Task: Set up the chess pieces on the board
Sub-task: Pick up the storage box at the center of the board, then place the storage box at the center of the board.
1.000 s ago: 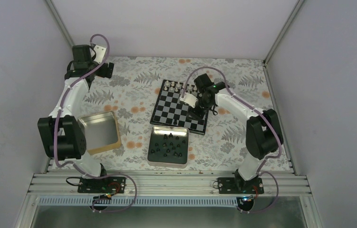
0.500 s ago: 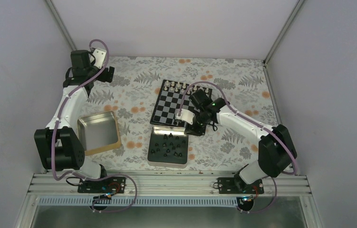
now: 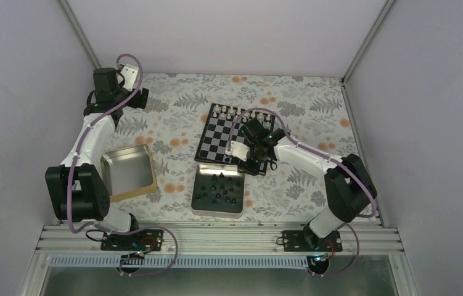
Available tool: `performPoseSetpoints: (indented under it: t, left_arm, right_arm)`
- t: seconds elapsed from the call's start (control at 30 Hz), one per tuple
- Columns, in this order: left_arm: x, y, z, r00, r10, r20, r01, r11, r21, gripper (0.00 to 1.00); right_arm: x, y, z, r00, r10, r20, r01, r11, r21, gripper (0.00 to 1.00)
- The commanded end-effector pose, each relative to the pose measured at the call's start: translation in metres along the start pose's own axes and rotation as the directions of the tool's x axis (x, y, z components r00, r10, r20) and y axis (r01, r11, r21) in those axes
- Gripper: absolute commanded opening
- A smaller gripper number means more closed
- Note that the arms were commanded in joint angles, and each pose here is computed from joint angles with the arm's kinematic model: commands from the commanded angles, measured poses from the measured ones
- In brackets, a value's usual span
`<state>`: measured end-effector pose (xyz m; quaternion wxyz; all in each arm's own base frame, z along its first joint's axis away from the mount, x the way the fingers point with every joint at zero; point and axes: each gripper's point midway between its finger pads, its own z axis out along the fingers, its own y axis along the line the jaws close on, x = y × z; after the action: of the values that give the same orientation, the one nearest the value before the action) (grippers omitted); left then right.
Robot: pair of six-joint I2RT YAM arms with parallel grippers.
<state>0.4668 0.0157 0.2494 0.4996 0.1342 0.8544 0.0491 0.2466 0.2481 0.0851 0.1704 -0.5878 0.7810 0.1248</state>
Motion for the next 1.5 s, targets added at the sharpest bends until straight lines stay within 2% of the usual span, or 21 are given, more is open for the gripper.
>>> performPoseSetpoints:
  t: [0.0, 0.2, 0.37, 0.7, 0.9, 1.2, 1.47]
  left_arm:
    - [-0.007, 0.001, -0.001, 0.999, -0.008, 0.036, 0.009, 1.0, -0.002, 1.0]
    - [-0.005, 0.0, 0.004, 0.999, -0.011, 0.036, 0.011, 1.0, 0.002, 1.0]
    - [-0.002, -0.003, 0.007, 0.999, -0.012, 0.034, 0.012, 1.0, 0.015, 1.0]
    - [-0.001, -0.004, 0.009, 0.999, -0.007, 0.036, 0.006, 1.0, 0.023, 1.0]
    - [-0.001, -0.006, 0.01, 0.999, -0.013, 0.037, 0.012, 0.999, 0.03, 1.0]
    - [-0.009, -0.003, 0.003, 0.999, -0.012, 0.053, 0.011, 1.0, 0.021, 1.0]
    - [-0.016, -0.001, 0.0, 0.998, -0.015, 0.067, 0.014, 1.0, 0.017, 1.0]
  right_arm:
    - [-0.003, -0.002, 0.013, 1.0, -0.024, -0.007, 0.023, 1.0, -0.006, 0.4]
    - [-0.002, -0.007, 0.023, 0.999, -0.038, -0.017, 0.037, 0.999, -0.003, 0.38]
    - [0.004, -0.008, 0.036, 0.998, -0.043, -0.04, 0.042, 0.999, -0.017, 0.32]
    - [0.005, -0.006, 0.038, 0.997, -0.055, -0.049, 0.053, 0.998, -0.032, 0.05]
    - [0.009, 0.001, 0.028, 0.998, -0.035, -0.057, 0.032, 0.998, -0.049, 0.04]
    - [-0.001, -0.016, -0.032, 1.0, 0.0, 0.022, -0.002, 0.998, 0.07, 0.04]
    - [0.039, -0.062, -0.081, 0.993, 0.112, 0.028, -0.115, 0.962, 0.247, 0.04]
